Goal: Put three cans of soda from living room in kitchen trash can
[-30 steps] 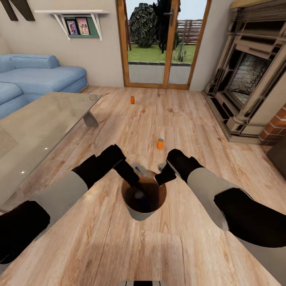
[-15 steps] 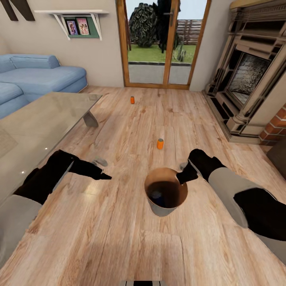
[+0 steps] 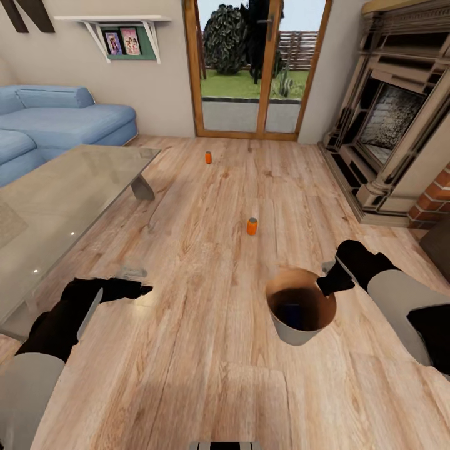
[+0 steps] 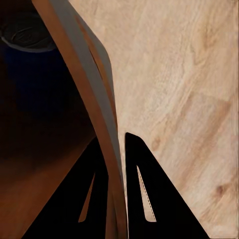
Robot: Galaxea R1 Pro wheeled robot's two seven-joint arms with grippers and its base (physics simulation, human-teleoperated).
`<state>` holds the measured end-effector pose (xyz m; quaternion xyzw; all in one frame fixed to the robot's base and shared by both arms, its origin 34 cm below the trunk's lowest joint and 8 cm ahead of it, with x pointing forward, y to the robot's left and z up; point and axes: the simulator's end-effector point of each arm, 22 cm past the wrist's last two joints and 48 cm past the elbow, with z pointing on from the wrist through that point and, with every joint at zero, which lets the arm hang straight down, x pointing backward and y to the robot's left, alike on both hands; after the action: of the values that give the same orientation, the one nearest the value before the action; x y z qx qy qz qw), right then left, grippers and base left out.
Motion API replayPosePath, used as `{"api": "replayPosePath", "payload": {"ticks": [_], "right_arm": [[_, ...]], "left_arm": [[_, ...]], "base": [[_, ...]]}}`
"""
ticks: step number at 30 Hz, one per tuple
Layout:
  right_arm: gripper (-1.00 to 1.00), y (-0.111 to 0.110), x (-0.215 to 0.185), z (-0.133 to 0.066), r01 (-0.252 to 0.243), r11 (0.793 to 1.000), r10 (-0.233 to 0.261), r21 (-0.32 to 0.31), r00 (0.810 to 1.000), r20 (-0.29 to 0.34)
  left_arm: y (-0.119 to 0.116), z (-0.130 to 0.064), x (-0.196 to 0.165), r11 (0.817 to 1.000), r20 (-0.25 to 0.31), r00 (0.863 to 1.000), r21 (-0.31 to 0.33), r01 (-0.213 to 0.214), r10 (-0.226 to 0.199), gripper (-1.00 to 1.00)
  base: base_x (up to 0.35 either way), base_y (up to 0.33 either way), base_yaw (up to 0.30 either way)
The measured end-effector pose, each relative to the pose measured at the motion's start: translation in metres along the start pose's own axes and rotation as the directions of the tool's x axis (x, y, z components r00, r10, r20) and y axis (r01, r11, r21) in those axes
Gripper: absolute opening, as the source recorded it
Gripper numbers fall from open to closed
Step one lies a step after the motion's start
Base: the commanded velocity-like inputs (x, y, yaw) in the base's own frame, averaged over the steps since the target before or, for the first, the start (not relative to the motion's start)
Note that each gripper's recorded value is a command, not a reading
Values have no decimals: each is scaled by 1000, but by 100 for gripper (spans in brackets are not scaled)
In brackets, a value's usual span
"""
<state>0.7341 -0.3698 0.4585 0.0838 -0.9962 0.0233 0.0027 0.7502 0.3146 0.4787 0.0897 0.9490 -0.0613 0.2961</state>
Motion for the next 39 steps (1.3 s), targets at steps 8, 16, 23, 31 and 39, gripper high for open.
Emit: {"api": "replayPosePath", "payload": {"ticks": [8, 16, 23, 31, 39], "right_arm": [[-100, -11, 35, 29, -31, 999, 30, -24, 999, -25], [-100, -53, 73, 56, -56, 998, 56, -3, 998, -5], [-100, -50, 94, 81, -94, 994, 96, -52, 994, 43], [-100, -66, 96, 83, -113, 993, 113, 13, 992, 57], [-100, -73, 97, 82, -192, 981, 193, -23, 978, 76]], "left_arm": [[-10, 9, 25, 1000, -5, 1000, 13, 12, -12, 100], [-24, 14, 28, 999, -5, 1000, 30, 13, -12, 100], [-39, 29, 48, 999, -52, 998, 14, 35, -34, 100], [-60, 63, 107, 996, -150, 985, -54, 73, -81, 100], [-66, 66, 110, 995, -153, 984, -52, 83, -90, 100]], "base": [[0, 0, 0], [0, 0, 0], [35, 0, 0], [266, -34, 0], [308, -109, 0]]}}
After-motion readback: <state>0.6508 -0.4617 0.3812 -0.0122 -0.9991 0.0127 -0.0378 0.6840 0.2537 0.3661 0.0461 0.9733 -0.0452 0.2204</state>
